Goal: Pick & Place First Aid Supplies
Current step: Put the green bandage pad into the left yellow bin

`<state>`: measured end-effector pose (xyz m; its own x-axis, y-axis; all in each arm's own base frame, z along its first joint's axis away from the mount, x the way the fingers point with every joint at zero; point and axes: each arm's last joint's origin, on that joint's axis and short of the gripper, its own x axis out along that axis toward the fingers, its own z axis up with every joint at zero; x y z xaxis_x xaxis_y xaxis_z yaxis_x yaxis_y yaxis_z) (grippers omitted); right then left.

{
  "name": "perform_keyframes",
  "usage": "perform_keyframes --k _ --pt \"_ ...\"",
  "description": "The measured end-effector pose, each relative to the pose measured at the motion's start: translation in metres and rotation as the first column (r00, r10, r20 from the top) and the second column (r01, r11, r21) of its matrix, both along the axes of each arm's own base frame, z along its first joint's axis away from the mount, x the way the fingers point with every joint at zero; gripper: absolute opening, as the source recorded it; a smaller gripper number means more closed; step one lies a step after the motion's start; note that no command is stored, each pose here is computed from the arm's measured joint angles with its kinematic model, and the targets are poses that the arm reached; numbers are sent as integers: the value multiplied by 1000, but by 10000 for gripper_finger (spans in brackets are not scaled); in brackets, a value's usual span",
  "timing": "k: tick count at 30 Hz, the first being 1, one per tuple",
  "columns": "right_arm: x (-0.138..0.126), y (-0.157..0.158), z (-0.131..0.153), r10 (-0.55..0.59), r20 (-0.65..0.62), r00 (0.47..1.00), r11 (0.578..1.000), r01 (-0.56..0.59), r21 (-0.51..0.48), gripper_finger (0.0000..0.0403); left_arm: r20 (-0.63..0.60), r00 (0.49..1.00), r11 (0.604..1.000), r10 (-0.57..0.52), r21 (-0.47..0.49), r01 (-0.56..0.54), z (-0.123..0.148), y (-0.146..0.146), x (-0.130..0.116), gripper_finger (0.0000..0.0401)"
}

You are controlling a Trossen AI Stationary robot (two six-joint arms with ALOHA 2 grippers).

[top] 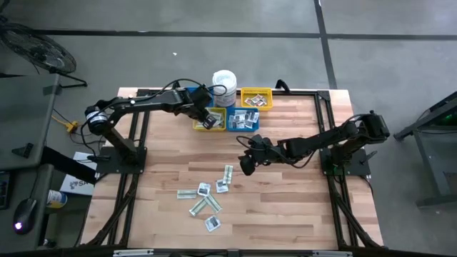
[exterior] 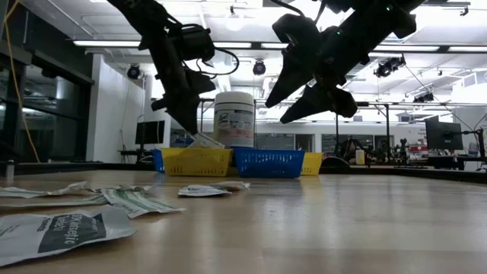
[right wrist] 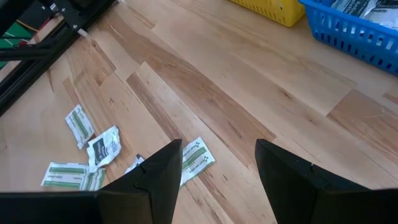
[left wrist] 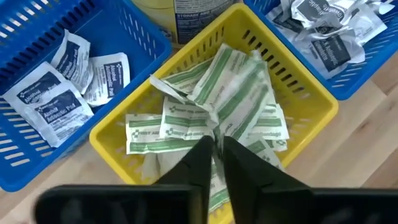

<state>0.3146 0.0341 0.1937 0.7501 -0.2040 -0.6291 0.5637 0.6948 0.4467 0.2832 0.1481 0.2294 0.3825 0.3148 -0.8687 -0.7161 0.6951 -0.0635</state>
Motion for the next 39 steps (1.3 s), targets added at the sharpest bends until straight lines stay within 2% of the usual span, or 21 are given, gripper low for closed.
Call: perform_keyframes --k 7,12,19,24,30,35,39 --pt "0 0 0 1 -1 1000 1000 -1 -1 197 -16 1000 1000 0 7 0 0 0 -1 121" --pt "0 0 0 0 -1 1000 1000 0 -1 197 -43 999 999 -11 39 12 0 0 -2 152" --pt "0 0 0 -2 -1 1000 1000 2 -3 197 -127 992 996 -12 86 23 21 1 -5 158" --pt "0 0 0 -12 1 1000 1000 12 -9 197 -187 982 996 -40 76 55 36 0 -8 159" --pt "0 0 0 -11 1 1000 1000 11 -10 197 -260 961 994 -91 30 103 45 -4 -13 159" --pt "0 0 0 -12 1 1000 1000 12 -10 197 -279 950 990 -137 -64 124 42 -8 -18 159" --pt "0 0 0 -15 2 1000 1000 15 -5 197 -295 947 990 -128 -88 107 43 -13 -22 159"
